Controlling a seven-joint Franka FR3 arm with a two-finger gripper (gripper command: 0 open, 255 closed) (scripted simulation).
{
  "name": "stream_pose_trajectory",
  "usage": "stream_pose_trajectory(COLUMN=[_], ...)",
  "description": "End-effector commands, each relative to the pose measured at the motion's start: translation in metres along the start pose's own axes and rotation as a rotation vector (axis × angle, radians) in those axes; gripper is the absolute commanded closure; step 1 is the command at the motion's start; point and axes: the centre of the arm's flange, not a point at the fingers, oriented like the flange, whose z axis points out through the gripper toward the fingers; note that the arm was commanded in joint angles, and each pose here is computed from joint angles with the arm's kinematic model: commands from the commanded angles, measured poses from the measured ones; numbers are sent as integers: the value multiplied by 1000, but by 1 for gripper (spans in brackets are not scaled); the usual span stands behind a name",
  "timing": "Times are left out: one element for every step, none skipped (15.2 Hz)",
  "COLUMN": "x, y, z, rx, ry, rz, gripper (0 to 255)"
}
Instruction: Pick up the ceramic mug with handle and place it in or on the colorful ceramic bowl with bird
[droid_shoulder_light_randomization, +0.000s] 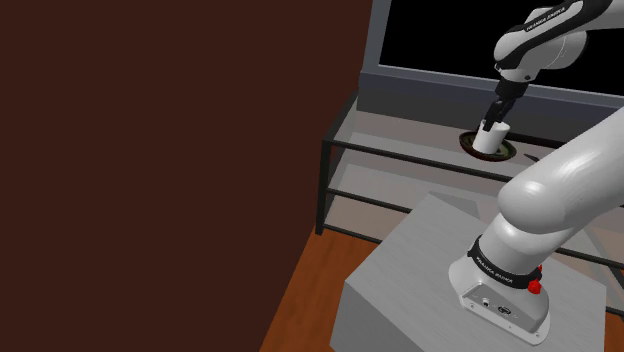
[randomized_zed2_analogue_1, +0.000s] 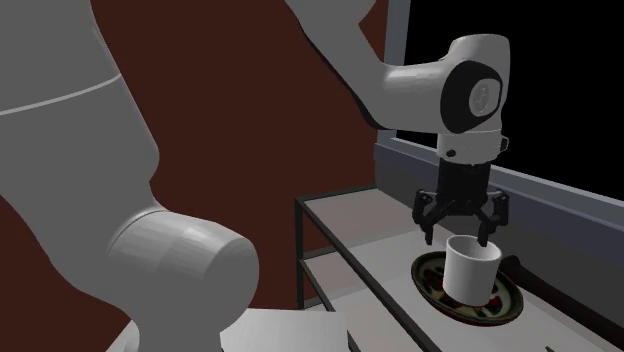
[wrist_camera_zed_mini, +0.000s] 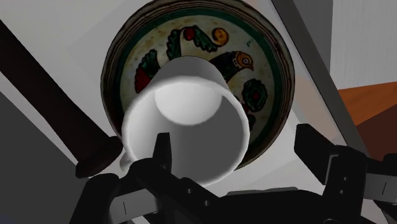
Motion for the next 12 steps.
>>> stream_pose_trajectory(x=[0, 0, 0, 0, 0, 0, 0, 0, 0, 0, 0, 0], y=[0, 0, 0, 0, 0, 0, 0, 0, 0, 0, 0, 0], z=[-13, -26, -40, -50, -50, -50, -50, -50, -50, -50, -50, -50], rx=[0, 0, 0, 0, 0, 0, 0, 0, 0, 0, 0, 0], ry=[0, 0, 0, 0, 0, 0, 0, 0, 0, 0, 0, 0], rz=[0, 0, 0, 0, 0, 0, 0, 0, 0, 0, 0, 0], gripper=[0, 0, 0, 0, 0, 0, 0, 0, 0, 0, 0, 0])
